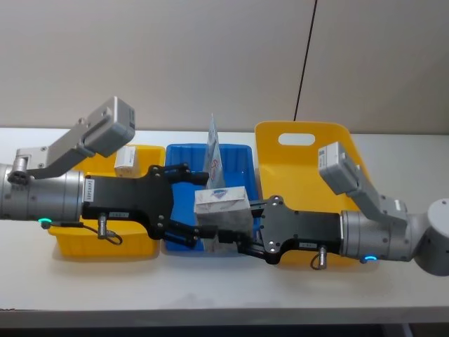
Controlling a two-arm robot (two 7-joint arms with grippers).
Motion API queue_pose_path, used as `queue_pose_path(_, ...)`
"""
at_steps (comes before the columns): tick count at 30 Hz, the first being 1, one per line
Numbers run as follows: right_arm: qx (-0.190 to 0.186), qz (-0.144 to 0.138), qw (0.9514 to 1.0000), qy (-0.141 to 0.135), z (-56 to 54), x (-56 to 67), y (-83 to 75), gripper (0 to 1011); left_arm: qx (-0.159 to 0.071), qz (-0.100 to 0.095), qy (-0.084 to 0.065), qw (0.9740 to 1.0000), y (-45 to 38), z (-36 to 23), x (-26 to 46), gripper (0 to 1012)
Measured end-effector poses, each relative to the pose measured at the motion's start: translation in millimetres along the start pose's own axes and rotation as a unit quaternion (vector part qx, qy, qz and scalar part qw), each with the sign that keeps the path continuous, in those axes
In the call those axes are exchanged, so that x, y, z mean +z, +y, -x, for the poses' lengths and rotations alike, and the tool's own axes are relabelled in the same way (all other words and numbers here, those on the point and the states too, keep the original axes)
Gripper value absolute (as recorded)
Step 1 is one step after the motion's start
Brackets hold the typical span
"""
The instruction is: Bimanual collaborative sorting of washing and personal care products
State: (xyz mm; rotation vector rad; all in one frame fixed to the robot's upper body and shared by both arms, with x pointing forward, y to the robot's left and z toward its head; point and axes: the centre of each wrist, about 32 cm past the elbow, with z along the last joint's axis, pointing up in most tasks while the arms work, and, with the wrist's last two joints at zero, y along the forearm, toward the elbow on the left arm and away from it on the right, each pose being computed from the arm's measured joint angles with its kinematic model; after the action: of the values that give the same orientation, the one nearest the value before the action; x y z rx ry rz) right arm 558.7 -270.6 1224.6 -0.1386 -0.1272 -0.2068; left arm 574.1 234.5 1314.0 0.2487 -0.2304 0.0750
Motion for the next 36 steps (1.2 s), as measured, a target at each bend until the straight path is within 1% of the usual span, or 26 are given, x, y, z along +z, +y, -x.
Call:
queue_pose_path(6,-0.018,0.001,0.9998,-0.001,3.6,-1.7,-7.3,345,0.026,0.002,0.012,0.9996,4.0,4.0,-1.6,1001)
queue_pose_path(10,-0.040,0.000,0.9992,-0.001,7.4,-3.5,-13.4,347,0.047,0.004,0.020,0.9987,6.9,7.3,-2.2,1001)
queue_pose_path(11,-0.045,-0.001,0.9990,-0.001,8.0,-3.7,-14.4,345,0.056,0.005,0.023,0.9981,8.1,8.7,-2.3,1001)
queue_pose_path(13,-0.057,-0.002,0.9984,0.000,10.6,-4.9,-17.4,347,0.065,0.005,0.026,0.9975,9.3,10.6,-2.8,1001)
queue_pose_path(16,-0.077,-0.004,0.9970,-0.001,13.8,-5.7,-20.9,345,0.089,0.006,0.035,0.9954,11.5,14.9,-3.5,1001)
queue_pose_path(19,-0.098,-0.007,0.9951,0.000,16.9,-7.1,-24.2,347,0.104,0.006,0.041,0.9938,13.0,18.1,-3.8,1001)
queue_pose_path(20,-0.104,-0.007,0.9946,0.000,17.9,-7.3,-25.2,345,0.115,0.007,0.044,0.9923,13.9,20.3,-3.9,1001)
queue_pose_path(22,-0.122,-0.010,0.9925,0.000,20.0,-7.6,-27.3,345,0.127,0.007,0.048,0.9907,14.7,22.2,-4.0,1001)
queue_pose_path(23,-0.122,-0.010,0.9925,0.000,20.0,-7.6,-27.3,345,0.132,0.007,0.050,0.9899,15.0,23.2,-4.1,1002)
queue_pose_path(24,-0.132,-0.012,0.9912,0.000,21.7,-8.1,-28.1,347,0.138,0.007,0.052,0.9891,15.3,24.6,-4.2,1001)
queue_pose_path(25,-0.137,-0.013,0.9904,0.001,22.8,-8.3,-28.7,347,0.153,0.007,0.057,0.9865,16.2,27.7,-4.2,1001)
queue_pose_path(26,-0.143,-0.014,0.9897,0.001,23.5,-8.3,-29.1,347,0.153,0.007,0.057,0.9865,16.2,27.7,-4.2,1001)
queue_pose_path(27,-0.155,-0.015,0.9877,0.001,25.0,-8.6,-30.2,345,0.166,0.007,0.061,0.9843,16.7,29.7,-4.2,1001)
queue_pose_path(28,-0.161,-0.016,0.9868,0.001,25.3,-8.2,-30.8,347,0.171,0.007,0.062,0.9833,16.9,30.7,-4.2,1002)
queue_pose_path(29,-0.173,-0.018,0.9848,0.002,26.9,-8.5,-31.8,345,0.182,0.008,0.066,0.9811,17.3,33.2,-4.4,1001)
queue_pose_path(31,-0.184,-0.019,0.9827,0.002,28.2,-8.6,-32.3,345,0.194,0.007,0.070,0.9784,17.5,35.3,-4.3,1001)
queue_pose_path(32,-0.191,-0.020,0.9814,0.002,28.9,-8.6,-32.4,345,0.205,0.007,0.074,0.9760,17.8,37.5,-4.3,1001)
queue_pose_path(33,-0.202,-0.021,0.9791,0.002,29.9,-8.4,-32.6,347,0.210,0.007,0.076,0.9747,17.9,38.6,-4.4,1001)
queue_pose_path(34,-0.208,-0.022,0.9778,0.002,30.6,-8.4,-32.9,345,0.216,0.007,0.077,0.9733,18.1,40.0,-4.3,1002)
queue_pose_path(35,-0.221,-0.022,0.9750,0.002,31.9,-7.9,-32.9,345,0.221,0.007,0.079,0.9719,18.2,40.9,-4.2,1001)
queue_pose_path(36,-0.227,-0.023,0.9737,0.002,32.5,-8.0,-32.8,347,0.234,0.007,0.083,0.9686,18.3,42.9,-4.0,1001)
